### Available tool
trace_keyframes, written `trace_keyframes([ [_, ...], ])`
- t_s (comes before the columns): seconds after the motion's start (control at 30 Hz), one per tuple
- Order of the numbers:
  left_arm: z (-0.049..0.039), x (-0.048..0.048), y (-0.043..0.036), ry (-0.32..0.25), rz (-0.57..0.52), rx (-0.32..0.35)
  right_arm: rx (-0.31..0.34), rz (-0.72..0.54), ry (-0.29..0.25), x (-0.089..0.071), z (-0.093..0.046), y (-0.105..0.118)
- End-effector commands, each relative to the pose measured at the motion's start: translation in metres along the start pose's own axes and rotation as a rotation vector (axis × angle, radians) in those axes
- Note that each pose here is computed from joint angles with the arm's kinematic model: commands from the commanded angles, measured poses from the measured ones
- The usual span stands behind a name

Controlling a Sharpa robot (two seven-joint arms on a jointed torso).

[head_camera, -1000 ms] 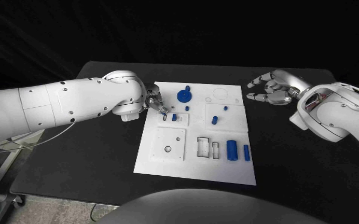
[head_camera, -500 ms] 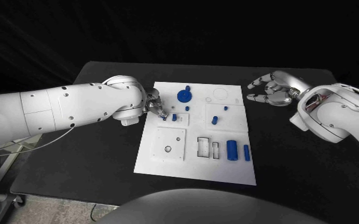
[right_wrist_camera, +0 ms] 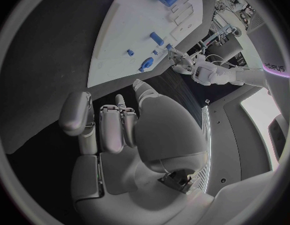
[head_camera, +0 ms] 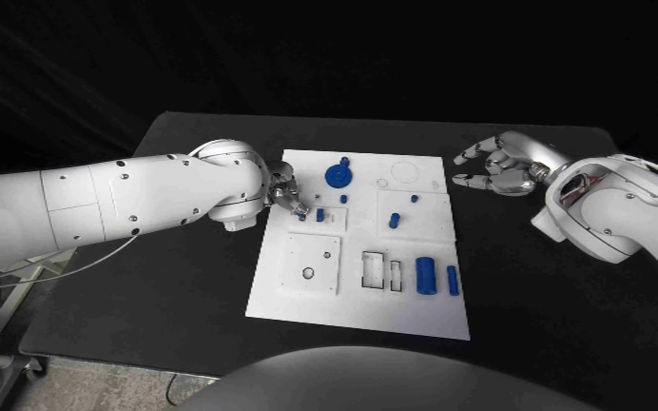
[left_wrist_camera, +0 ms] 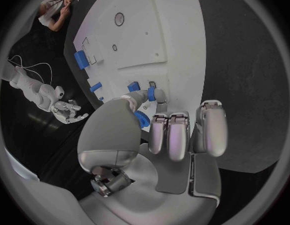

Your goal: Assemble the parts on the task board

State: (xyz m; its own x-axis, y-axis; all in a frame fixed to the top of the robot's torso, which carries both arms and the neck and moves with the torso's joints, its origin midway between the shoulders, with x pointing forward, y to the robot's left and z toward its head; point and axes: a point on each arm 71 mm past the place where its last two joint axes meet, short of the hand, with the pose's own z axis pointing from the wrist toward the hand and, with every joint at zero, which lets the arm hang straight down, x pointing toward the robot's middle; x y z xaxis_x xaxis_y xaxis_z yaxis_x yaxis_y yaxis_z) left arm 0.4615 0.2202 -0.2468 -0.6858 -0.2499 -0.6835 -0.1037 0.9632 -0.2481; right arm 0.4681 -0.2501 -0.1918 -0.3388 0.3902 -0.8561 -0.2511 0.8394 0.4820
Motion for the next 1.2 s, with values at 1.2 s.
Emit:
trace_keyframes([
  [1.2, -0.0008, 0.0126, 0.002, 0.041, 0.008, -0.003, 0.012, 0.001, 0.024, 0.0037, -0.0007, -0.0029],
])
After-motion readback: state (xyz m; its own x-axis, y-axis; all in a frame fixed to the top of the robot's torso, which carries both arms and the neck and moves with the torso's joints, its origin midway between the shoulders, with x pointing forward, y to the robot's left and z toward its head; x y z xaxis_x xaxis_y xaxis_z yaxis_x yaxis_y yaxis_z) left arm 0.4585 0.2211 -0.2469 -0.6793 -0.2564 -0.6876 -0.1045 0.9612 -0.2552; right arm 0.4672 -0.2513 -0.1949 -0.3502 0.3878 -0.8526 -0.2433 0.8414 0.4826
